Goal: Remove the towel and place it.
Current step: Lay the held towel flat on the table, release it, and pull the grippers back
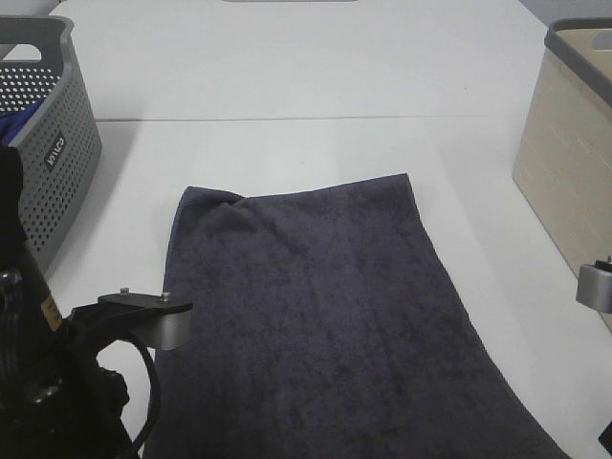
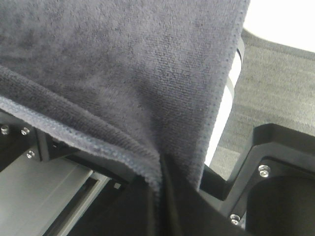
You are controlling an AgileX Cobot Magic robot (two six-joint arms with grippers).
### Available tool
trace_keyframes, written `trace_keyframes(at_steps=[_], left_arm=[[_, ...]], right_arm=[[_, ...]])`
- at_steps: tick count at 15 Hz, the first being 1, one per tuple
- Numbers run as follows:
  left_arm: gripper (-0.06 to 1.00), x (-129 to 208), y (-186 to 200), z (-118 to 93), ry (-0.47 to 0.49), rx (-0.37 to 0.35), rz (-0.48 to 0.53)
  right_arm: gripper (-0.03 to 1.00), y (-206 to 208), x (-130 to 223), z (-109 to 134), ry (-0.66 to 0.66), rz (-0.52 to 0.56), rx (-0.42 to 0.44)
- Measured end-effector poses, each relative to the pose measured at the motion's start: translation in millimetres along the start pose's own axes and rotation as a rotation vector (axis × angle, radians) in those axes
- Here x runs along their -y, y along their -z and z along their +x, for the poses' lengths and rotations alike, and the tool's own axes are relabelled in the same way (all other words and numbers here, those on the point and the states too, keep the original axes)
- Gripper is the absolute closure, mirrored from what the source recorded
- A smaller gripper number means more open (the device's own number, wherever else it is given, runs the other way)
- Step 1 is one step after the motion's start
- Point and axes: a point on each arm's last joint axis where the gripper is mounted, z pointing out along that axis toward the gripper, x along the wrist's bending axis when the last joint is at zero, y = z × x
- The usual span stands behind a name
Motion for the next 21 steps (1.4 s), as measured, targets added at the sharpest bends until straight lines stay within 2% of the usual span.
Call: trace_keyframes(at_steps=[2, 4, 6, 11, 13, 15, 16, 18, 20, 21], left_arm=[[0.94, 0, -1, 0, -0.003, 0.006, 0.003], [0.94, -2, -7, -8, -0.042, 0.013, -0.005], [0.94, -4, -18, -13, -0.055, 0.007, 0.032], [0.93, -25, -31, -39, -0.146, -0.011, 0.025], [0.8, -28, -30, -44, -0.15, -0.004, 0.008], [0.5, -29, -30, -44, -0.105, -0.004, -0.002], [0.36, -29, -30, -44, -0.081, -0.005, -0.002], [0.23, -29, -30, -44, -0.07, -0.012, -0.001], [0.19, -30, -29, -43, -0.077, -0.031, -0.004], [0.19, -34, -24, -45, -0.1, -0.045, -0.018]], right_arm=[[0.96, -2, -2, 0, 0.003, 0.015, -0.01], [0.93, -2, -5, 6, 0.03, -0.007, -0.071], [0.91, -2, -5, 7, 0.035, -0.016, -0.085], [0.73, -6, -2, 6, 0.028, 0.003, -0.086], [0.57, -6, -2, 6, 0.023, 0.007, -0.087], [0.4, -6, -2, 6, 0.017, 0.009, -0.087], [0.37, -6, -2, 6, 0.018, 0.009, -0.087], [0.35, -6, -3, 6, 0.024, 0.003, -0.086], [0.34, 2, -8, 9, 0.04, -0.034, -0.088], [0.34, 15, -18, 14, 0.06, -0.108, -0.087]])
